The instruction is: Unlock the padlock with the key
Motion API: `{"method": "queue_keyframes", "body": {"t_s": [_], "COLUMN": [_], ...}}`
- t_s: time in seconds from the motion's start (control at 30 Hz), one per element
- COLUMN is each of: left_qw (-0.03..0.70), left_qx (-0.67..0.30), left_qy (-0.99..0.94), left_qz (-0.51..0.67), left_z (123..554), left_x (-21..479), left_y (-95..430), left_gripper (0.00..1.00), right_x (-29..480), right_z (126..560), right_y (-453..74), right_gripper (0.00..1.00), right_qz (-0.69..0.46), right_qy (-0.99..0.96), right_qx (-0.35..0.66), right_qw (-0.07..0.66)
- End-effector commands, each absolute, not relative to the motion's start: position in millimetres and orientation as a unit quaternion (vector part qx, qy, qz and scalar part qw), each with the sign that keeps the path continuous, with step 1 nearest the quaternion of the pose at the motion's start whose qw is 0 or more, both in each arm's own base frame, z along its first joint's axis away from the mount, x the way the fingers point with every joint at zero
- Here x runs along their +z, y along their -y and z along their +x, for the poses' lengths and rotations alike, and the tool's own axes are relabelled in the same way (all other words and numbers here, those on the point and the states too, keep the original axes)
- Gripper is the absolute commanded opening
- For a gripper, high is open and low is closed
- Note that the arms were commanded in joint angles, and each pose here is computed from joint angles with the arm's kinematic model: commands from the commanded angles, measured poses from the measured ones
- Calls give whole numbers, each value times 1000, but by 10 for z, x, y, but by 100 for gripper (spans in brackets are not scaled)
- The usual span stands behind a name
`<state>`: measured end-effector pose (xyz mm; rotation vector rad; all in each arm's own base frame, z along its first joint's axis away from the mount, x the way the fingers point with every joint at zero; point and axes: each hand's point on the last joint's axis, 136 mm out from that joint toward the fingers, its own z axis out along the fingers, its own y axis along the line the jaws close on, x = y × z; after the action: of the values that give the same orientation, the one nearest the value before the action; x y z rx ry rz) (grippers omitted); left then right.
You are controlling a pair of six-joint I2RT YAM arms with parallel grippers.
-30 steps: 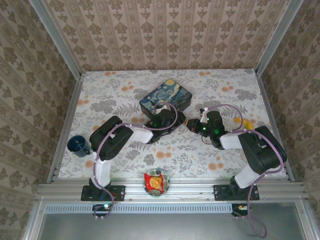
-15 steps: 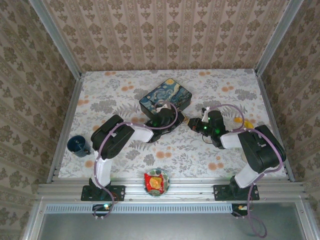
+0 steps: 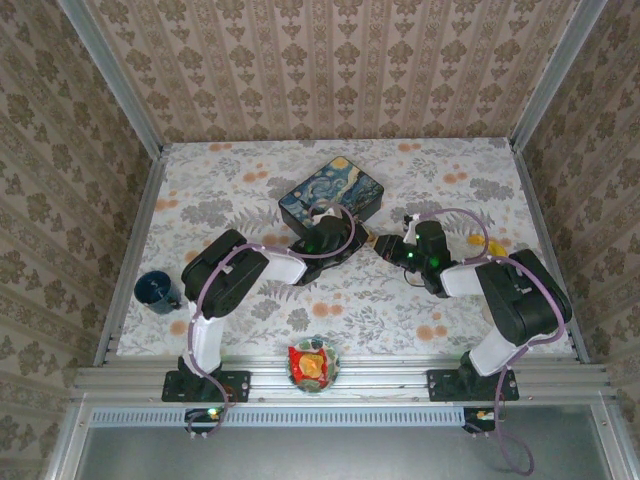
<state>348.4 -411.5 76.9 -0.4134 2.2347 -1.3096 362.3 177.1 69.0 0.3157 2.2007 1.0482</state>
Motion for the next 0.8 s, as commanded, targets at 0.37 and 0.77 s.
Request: {"method": "queue_keyframes", "body": {"t_s": [0.37,0.77], "left_qw": [146,100], "left_qx": [-450,-436], "left_qy": [-868,-881], "left_qz": [-153,-152], "left_z": [3125,2975], "left_x": [639,656], "left_y": [4049,4035], "left_gripper": [0,0], "right_x": [911,899], "right_z": [3200,3071], "right_y": [-1482,-1673], "right_gripper": [27,33], "right_qz": [-29,-162], "right_qy": [-901,-907], "right_qx": [218,97], "right_qw": [374,377]}}
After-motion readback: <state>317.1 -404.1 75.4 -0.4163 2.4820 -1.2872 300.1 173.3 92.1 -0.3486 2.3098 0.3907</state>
